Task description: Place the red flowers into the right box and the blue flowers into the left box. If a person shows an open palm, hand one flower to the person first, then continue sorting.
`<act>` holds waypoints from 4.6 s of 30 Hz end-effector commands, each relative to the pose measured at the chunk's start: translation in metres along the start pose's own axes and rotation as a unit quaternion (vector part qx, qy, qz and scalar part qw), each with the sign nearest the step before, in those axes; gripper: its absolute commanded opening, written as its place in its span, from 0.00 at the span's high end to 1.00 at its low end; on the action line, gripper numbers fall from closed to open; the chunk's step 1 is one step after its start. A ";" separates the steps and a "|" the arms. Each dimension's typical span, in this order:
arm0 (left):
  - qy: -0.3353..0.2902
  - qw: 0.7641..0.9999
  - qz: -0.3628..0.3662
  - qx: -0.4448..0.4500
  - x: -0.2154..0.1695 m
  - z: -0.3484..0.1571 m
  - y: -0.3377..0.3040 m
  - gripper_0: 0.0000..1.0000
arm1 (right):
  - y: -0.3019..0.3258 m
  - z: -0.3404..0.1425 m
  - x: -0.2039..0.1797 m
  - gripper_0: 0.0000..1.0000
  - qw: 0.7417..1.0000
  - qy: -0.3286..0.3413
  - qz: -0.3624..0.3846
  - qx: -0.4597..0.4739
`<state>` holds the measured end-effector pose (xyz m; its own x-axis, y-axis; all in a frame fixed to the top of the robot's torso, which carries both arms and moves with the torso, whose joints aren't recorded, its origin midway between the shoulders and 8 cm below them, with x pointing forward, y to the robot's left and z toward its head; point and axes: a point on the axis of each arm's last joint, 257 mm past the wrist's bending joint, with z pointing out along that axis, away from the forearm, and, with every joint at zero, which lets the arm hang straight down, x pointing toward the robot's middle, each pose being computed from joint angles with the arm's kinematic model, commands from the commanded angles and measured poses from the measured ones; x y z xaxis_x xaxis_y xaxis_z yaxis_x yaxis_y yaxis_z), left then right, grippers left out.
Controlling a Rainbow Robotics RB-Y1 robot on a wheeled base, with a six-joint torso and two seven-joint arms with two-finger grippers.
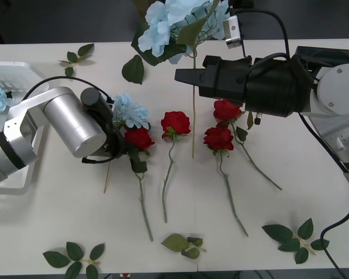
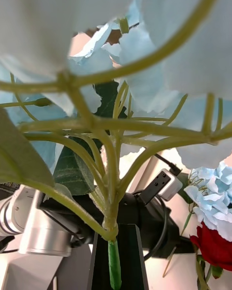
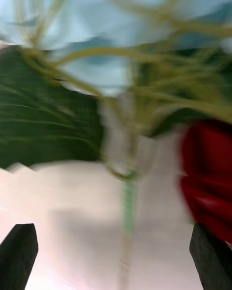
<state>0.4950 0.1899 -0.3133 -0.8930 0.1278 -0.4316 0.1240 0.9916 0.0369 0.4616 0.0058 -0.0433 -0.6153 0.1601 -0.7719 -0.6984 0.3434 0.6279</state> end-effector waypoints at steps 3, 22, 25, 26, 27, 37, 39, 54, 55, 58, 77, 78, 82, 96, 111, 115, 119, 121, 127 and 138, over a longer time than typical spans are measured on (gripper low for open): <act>-0.033 0.988 -0.035 0.145 -0.045 -0.096 -0.022 0.08 | 0.008 -0.002 -0.003 1.00 1.000 -0.006 -0.008 -0.007; -0.144 0.817 0.102 0.549 -0.068 -0.227 -0.104 0.09 | 0.008 -0.002 -0.010 1.00 1.000 -0.020 -0.014 -0.007; -0.161 0.783 0.107 0.591 -0.068 -0.236 -0.119 0.08 | 0.010 -0.002 -0.011 1.00 1.000 -0.023 -0.012 -0.010; -0.164 0.778 0.107 0.597 -0.068 -0.238 -0.121 0.08 | 0.009 -0.002 -0.011 1.00 1.000 -0.024 -0.012 -0.010; -0.174 0.765 0.106 0.611 -0.070 -0.243 -0.126 0.09 | 0.011 -0.002 -0.012 1.00 1.000 -0.025 -0.012 -0.012; -0.198 0.719 0.080 0.662 -0.075 -0.259 -0.177 0.08 | 0.010 -0.002 -0.013 1.00 1.000 -0.026 -0.012 -0.011; -0.197 0.718 0.074 0.663 -0.074 -0.255 -0.186 0.09 | 0.010 -0.002 -0.013 1.00 1.000 -0.027 -0.011 -0.012; -0.171 0.708 0.068 0.682 -0.058 -0.249 -0.248 0.09 | 0.010 -0.002 -0.013 1.00 0.999 -0.028 -0.010 -0.011; -0.171 0.706 0.068 0.684 -0.058 -0.250 -0.250 0.08 | 0.011 -0.002 -0.014 1.00 0.999 -0.029 -0.011 -0.012; -0.172 0.700 0.071 0.690 -0.058 -0.255 -0.259 0.09 | 0.010 -0.002 -0.015 1.00 0.999 -0.030 -0.010 -0.012; -0.169 0.692 0.071 0.699 -0.056 -0.261 -0.276 1.00 | 0.010 -0.003 -0.019 1.00 0.999 -0.038 -0.011 -0.011; -0.170 0.690 0.071 0.700 -0.055 -0.262 -0.278 1.00 | 0.010 -0.003 -0.019 1.00 0.999 -0.039 -0.011 -0.011; -0.170 0.689 0.070 0.701 -0.056 -0.263 -0.278 1.00 | 0.010 -0.003 -0.020 1.00 0.999 -0.041 -0.011 -0.010; -0.171 0.688 0.070 0.702 -0.056 -0.263 -0.277 1.00 | -0.010 -0.043 -0.035 0.00 0.998 -0.053 -0.016 0.012; -0.171 0.690 0.069 0.700 -0.056 -0.262 -0.275 1.00 | -0.048 -0.089 -0.035 0.00 0.996 -0.056 -0.014 0.064; -0.173 0.703 0.071 0.686 -0.061 -0.255 -0.262 1.00 | -0.096 -0.124 -0.012 0.00 0.988 -0.018 -0.033 0.148; -0.163 0.752 0.077 0.634 -0.073 -0.234 -0.216 1.00 | -0.135 -0.155 0.018 0.00 0.973 0.041 -0.049 0.221; -0.144 0.790 0.086 0.589 -0.079 -0.221 -0.182 1.00 | -0.154 -0.173 0.034 0.00 0.961 0.076 -0.060 0.260; -0.053 0.905 0.077 0.414 -0.079 -0.210 -0.036 1.00 | -0.218 -0.224 0.059 0.00 0.902 0.145 -0.114 0.391; 0.051 0.987 -0.023 0.154 -0.013 -0.220 0.214 1.00 | -0.267 -0.189 0.070 0.00 0.877 0.134 -0.130 0.442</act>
<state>0.4451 0.3449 -0.1085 -0.9339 0.1311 -0.3326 0.2546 0.8971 -0.3612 0.5225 -0.2702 -0.2465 -0.6292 -0.2110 -0.7481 -0.3371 0.9413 0.0181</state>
